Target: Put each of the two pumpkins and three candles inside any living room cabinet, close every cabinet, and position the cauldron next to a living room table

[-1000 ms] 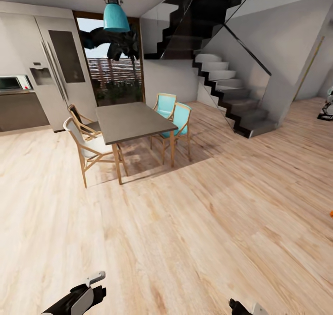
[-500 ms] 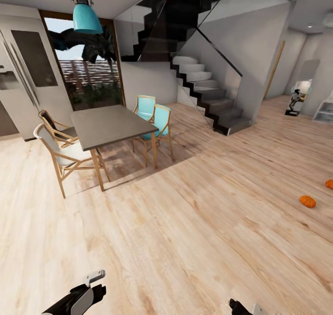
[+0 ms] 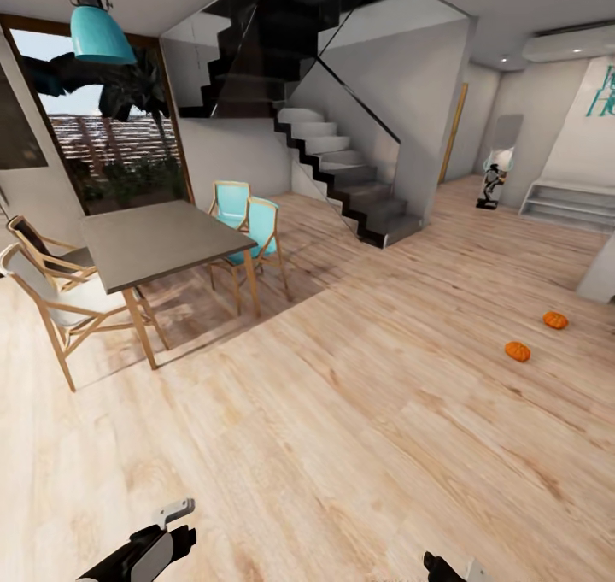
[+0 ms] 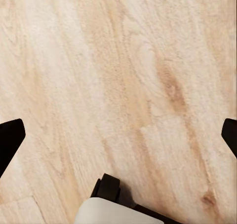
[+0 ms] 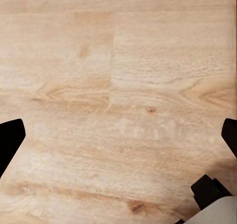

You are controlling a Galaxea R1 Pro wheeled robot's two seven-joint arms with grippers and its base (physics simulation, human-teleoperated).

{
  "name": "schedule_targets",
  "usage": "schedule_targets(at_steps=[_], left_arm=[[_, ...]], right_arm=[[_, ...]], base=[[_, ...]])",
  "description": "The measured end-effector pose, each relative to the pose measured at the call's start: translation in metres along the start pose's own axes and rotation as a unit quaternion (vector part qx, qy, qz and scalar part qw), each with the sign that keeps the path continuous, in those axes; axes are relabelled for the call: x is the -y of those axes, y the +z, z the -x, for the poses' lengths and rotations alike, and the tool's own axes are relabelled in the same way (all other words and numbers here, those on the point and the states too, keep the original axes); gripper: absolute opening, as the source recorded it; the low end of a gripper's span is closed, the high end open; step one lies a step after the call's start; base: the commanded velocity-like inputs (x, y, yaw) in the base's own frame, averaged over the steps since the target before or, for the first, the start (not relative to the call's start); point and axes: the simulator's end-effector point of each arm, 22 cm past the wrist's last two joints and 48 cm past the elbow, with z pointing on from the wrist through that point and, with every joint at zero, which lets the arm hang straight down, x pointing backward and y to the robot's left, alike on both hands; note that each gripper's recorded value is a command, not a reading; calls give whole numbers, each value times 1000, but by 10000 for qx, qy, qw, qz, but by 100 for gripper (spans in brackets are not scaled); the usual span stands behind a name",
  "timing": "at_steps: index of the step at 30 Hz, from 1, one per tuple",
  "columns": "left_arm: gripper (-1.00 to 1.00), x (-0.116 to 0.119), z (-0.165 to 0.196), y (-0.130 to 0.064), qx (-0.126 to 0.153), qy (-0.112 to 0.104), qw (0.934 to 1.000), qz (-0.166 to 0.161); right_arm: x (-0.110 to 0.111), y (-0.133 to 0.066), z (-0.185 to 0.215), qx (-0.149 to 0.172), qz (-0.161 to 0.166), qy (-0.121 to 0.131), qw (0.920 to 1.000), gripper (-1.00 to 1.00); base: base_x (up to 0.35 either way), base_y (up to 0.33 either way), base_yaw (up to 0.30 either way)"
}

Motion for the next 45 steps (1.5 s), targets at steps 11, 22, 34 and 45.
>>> schedule_targets(at_steps=[11, 22, 34, 45], left_arm=[[100, 7, 1, -3, 32, 12, 10000, -54], [100, 8, 4, -5, 64, 14, 10000, -70], [100, 9, 7, -8, 101, -1, 9999, -82], [100, 10, 10, -9, 139, -1, 9999, -95]], right_arm=[[-2, -1, 3, 27, 27, 7, 10000, 100], [-5, -2, 5, 55, 55, 14, 10000, 100], [-8, -4, 8, 87, 91, 22, 9999, 100], [-18, -5, 10, 93, 311, 17, 9995, 100]], base=[[0, 0, -277], [0, 0, -277], [9, 0, -277], [241, 0, -224]])
